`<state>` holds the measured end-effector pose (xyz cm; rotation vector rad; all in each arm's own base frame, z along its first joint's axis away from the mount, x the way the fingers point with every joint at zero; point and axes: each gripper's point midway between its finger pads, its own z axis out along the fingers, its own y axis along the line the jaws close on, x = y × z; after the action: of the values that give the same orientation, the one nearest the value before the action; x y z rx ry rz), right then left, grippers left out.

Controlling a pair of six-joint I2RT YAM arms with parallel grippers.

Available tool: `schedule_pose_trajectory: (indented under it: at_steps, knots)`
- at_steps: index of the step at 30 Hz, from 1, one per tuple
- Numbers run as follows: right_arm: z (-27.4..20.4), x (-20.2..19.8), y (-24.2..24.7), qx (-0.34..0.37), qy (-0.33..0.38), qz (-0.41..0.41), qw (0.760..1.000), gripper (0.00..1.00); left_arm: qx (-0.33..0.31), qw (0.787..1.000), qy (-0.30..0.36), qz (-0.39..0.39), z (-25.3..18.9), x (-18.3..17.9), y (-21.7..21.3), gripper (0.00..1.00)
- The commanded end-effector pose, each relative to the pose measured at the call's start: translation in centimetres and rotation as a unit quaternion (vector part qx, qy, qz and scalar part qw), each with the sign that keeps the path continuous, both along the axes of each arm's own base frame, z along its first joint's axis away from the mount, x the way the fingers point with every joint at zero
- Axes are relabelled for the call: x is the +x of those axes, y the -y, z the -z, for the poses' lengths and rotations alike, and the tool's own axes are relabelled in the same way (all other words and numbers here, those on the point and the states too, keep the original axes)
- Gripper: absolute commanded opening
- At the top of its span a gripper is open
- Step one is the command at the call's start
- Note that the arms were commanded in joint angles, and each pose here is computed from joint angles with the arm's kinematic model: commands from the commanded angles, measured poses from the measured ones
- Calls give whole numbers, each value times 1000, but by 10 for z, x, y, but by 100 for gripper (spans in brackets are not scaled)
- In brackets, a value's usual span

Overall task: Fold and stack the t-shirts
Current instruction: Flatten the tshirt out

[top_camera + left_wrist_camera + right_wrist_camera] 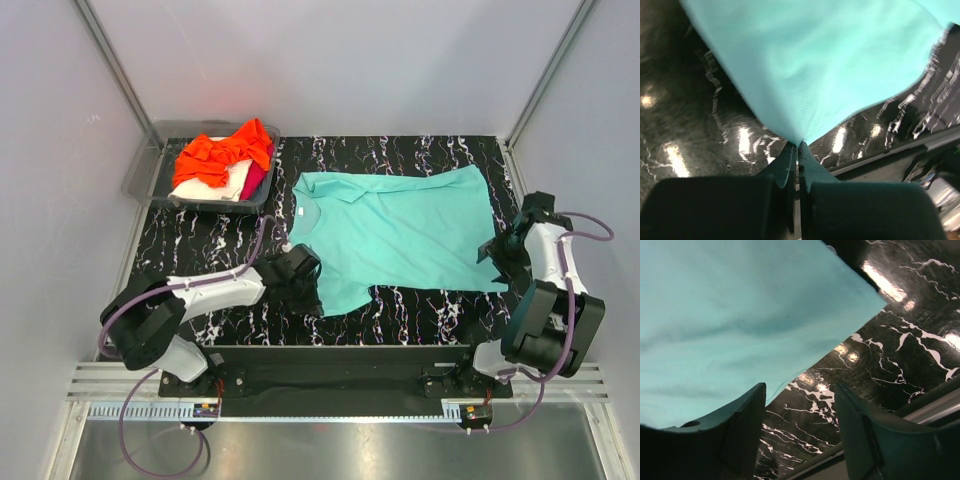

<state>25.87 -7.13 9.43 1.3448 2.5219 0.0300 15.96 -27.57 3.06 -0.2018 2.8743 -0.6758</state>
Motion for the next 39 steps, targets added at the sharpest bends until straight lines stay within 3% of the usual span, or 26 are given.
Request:
schedule_pose_trajectory:
  at_steps: [1,6,11,16,21,29,32,33,35,39]
  knots:
    - [9,-13,12,19,-5,64,998,62,-23,993,78,86,-39,13,17,0]
    - [22,-33,24,25,-22,104,994,57,-1,982,130,140,-59,21,10,0]
    - [42,-53,38,73,-23,165,983,62,4,967,165,196,-67,27,14,0]
    - [51,-41,45,79,-7,136,988,71,-11,954,176,243,-70,28,26,0]
    - [54,-28,47,77,33,131,988,72,-28,941,205,266,-84,34,37,0]
    - [66,-32,50,68,24,141,987,67,-46,929,227,288,-100,39,42,0]
    - [68,-31,54,60,25,147,987,62,-49,927,234,288,-106,43,42,0]
    - [71,-30,54,63,22,148,987,54,-48,927,237,287,-108,45,41,0]
    - [66,-23,58,62,31,140,988,48,-47,926,247,283,-116,49,40,0]
    - [52,-8,60,74,46,112,990,55,-36,928,255,269,-123,59,32,0]
